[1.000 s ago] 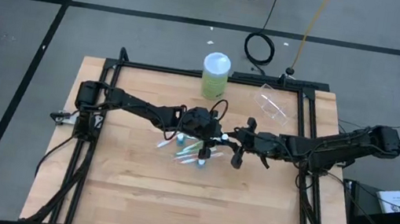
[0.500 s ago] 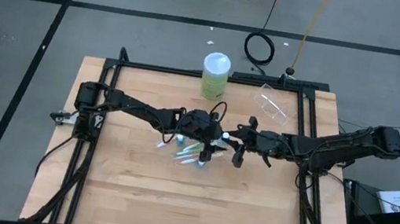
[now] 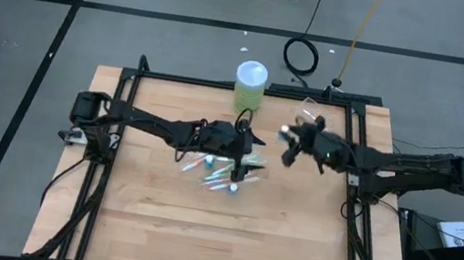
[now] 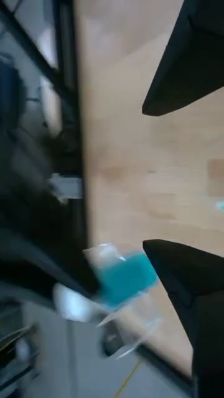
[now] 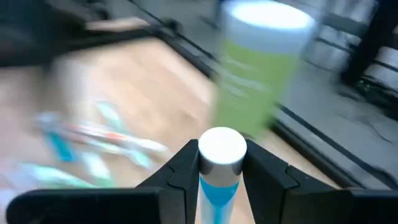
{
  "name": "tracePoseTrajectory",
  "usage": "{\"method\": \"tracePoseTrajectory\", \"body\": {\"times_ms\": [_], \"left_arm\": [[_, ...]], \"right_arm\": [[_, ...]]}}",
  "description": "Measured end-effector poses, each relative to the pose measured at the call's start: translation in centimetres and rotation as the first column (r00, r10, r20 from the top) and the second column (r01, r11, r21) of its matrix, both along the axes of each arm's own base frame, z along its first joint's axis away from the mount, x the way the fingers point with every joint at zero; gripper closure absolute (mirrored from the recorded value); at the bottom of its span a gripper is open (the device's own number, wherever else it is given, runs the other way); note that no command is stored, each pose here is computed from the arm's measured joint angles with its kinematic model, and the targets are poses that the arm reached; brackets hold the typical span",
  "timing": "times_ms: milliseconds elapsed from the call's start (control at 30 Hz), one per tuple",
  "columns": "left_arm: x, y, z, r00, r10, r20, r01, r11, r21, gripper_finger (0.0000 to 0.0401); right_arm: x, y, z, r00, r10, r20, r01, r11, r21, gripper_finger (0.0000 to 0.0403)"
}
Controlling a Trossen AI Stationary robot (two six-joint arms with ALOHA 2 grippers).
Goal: Pick & Place toothbrushing station
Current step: Put the blue mouthwash bottle into the transparent organizer
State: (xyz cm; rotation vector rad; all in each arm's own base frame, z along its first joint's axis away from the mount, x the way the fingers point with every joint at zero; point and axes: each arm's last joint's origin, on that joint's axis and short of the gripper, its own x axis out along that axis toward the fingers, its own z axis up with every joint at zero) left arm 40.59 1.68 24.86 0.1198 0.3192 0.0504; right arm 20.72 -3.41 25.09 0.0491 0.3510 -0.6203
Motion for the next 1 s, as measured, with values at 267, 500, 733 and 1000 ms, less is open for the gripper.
{"method": "tracePoseTrajectory", "body": {"times_ms": [267, 500, 733, 1000], "left_arm": [[-1.2, 0.1, 2.4, 0.999, -0.004, 0.045, 0.003, 0.999, 0.032, 0.0049], [-1.2, 0.8, 2.1, 1.0, 0.024, 0.018, -0.025, 0.999, 0.031, 0.0044], [-1.5, 1.9, 1.4, 0.998, 0.06, -0.002, -0.06, 0.998, 0.012, 0.0049], [-1.8, 2.9, 0.9, 0.996, 0.089, -0.015, -0.089, 0.996, 0.002, 0.0046]], "right_arm": [[-2.8, -3.1, 0.1, 0.962, -0.271, -0.044, 0.268, 0.962, -0.057, 0.0313], [-5.2, -6.5, -2.7, 0.882, -0.472, -0.012, 0.47, 0.88, -0.073, 0.0313], [-7.5, -8.3, -6.0, 0.843, -0.532, 0.073, 0.535, 0.844, -0.026, 0.0313], [-9.5, -8.6, -9.1, 0.812, -0.576, 0.098, 0.574, 0.818, 0.046, 0.0313]]}}
